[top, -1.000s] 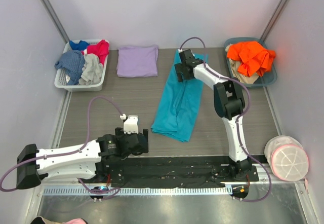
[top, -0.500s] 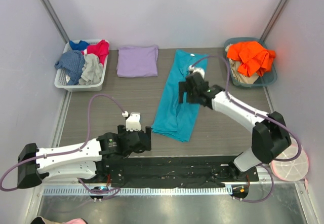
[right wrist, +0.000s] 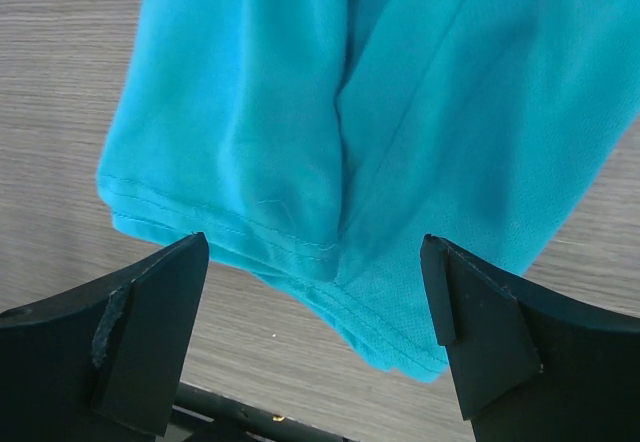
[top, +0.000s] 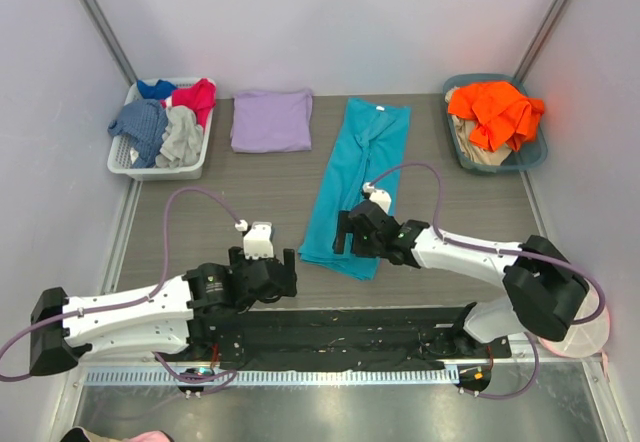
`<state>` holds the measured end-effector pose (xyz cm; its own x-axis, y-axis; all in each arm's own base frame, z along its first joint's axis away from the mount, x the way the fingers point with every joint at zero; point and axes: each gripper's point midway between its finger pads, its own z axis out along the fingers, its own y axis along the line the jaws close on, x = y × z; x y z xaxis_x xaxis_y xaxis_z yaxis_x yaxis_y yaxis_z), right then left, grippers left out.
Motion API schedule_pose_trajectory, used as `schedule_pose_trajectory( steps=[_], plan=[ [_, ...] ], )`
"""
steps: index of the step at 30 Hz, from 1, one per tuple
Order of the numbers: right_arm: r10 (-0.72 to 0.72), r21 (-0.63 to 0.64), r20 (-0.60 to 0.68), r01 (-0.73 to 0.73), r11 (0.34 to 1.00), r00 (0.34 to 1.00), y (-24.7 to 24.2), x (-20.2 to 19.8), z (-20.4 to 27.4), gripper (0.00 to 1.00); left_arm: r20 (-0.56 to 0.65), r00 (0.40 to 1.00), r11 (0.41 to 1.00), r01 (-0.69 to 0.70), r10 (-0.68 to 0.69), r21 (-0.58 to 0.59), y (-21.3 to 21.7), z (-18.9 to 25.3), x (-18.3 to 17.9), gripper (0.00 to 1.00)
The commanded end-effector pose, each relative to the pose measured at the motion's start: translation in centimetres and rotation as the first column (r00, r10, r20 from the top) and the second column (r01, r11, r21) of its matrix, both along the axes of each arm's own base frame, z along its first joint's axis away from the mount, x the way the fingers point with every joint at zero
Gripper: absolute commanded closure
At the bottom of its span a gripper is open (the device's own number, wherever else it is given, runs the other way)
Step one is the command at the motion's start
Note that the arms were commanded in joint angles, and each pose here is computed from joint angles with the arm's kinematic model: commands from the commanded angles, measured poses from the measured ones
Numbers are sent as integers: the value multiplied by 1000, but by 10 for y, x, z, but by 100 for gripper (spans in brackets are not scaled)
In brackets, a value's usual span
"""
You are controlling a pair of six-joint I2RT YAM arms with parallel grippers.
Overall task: Fold and stack the t-shirts
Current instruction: Fold the tshirt
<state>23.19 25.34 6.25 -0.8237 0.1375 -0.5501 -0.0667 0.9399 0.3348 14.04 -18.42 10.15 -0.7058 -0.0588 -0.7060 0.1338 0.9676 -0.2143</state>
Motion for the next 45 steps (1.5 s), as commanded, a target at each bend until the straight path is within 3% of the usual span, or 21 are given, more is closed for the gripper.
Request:
schedule_pose_trajectory(
  steps=[1, 8, 15, 23, 30, 35, 45],
  plan=[
    [-56, 119, -1, 55, 991, 998, 8, -2, -15, 4, 24, 999, 999, -26, 27, -21, 1, 4, 4, 1],
    [-58, 131, -74, 67, 989, 996, 2, -20, -48, 4, 18, 999, 999, -28, 29, -14, 2, 1, 3, 0],
    [-169, -63, -98, 163, 985, 981, -50, -35, -43, 4, 20, 999, 999, -29, 30, -15, 2, -1, 3, 0],
    [-243, -248, -33, 227, 942, 969, -97, -39, -25, 3, 18, 1000, 1000, -19, 19, -16, -7, -2, 5, 1],
    [-222, -131, 107, 235, 963, 969, -94, -23, 45, 3, 25, 999, 998, 39, -38, -49, -32, 2, 8, 0],
    [-302, -90, 203, 324, 942, 932, -121, -24, 87, 3, 15, 986, 979, 168, -167, -120, -87, -1, 8, 0],
    [-444, -103, 90, 452, 886, 891, -153, -58, 18, 4, 40, 980, 959, 198, -194, -201, -118, -26, 19, 0]
  ],
)
